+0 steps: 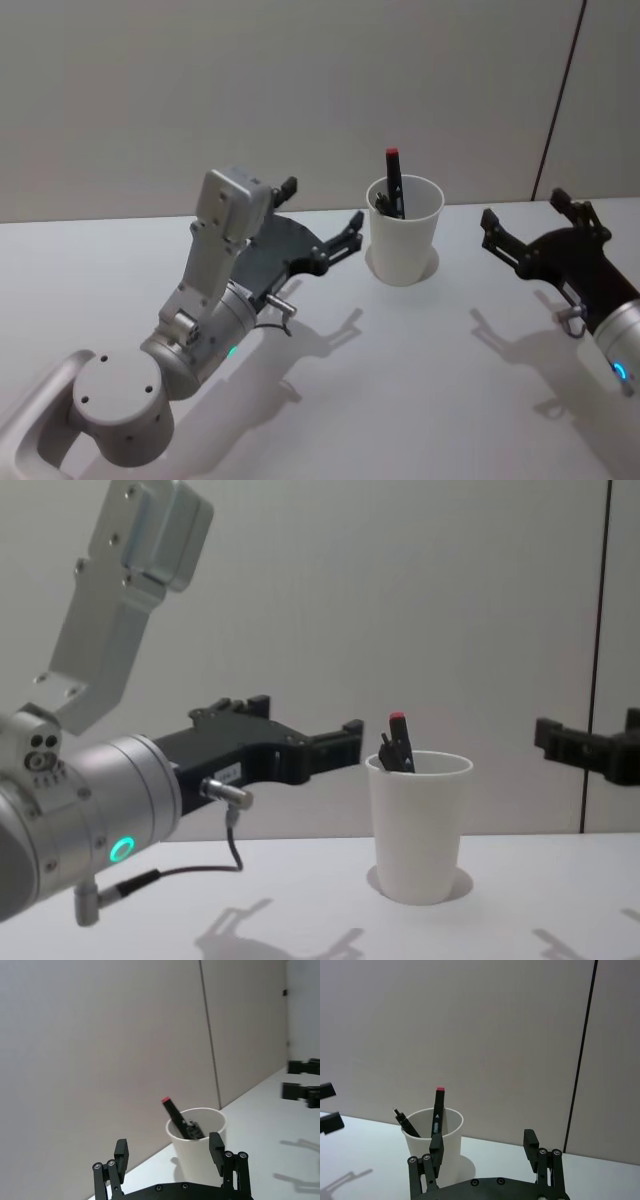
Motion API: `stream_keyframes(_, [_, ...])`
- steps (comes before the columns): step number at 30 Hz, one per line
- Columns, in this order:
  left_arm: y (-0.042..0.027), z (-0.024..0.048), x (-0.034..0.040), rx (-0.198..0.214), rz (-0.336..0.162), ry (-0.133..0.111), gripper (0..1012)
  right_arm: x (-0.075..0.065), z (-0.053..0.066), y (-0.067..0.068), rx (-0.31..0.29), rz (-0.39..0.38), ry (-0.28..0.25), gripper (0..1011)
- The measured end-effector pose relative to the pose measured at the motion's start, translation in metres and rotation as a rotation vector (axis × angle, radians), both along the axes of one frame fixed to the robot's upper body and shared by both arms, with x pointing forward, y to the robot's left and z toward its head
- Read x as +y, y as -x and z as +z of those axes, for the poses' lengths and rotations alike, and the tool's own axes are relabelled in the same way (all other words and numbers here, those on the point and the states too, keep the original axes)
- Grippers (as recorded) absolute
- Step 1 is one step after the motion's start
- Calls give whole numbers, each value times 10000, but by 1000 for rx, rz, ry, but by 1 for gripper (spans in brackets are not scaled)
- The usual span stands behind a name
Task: Place the pen into the pen holder.
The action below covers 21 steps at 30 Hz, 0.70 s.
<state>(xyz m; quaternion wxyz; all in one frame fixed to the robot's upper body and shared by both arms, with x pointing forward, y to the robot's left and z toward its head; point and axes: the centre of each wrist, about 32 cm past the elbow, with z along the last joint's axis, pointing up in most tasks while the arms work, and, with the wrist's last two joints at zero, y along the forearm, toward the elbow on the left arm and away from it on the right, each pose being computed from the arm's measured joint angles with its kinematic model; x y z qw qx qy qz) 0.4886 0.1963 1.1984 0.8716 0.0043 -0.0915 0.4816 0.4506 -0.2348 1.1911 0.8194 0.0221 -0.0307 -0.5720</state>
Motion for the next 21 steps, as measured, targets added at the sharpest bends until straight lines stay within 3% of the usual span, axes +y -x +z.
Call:
stream_keyframes(7, [-24,45,15,-31,88,-50,1001,-22,-20,63,4,-12,18,1001])
stream_keyframes(11, [-31,58,19,-40,113,-64,1001,-24,-24,71,5,-13,21,1001])
stream_keyframes(21, [-33,62,21,-44,123,-69,1001,-24,-24,73,5,-13,21,1001])
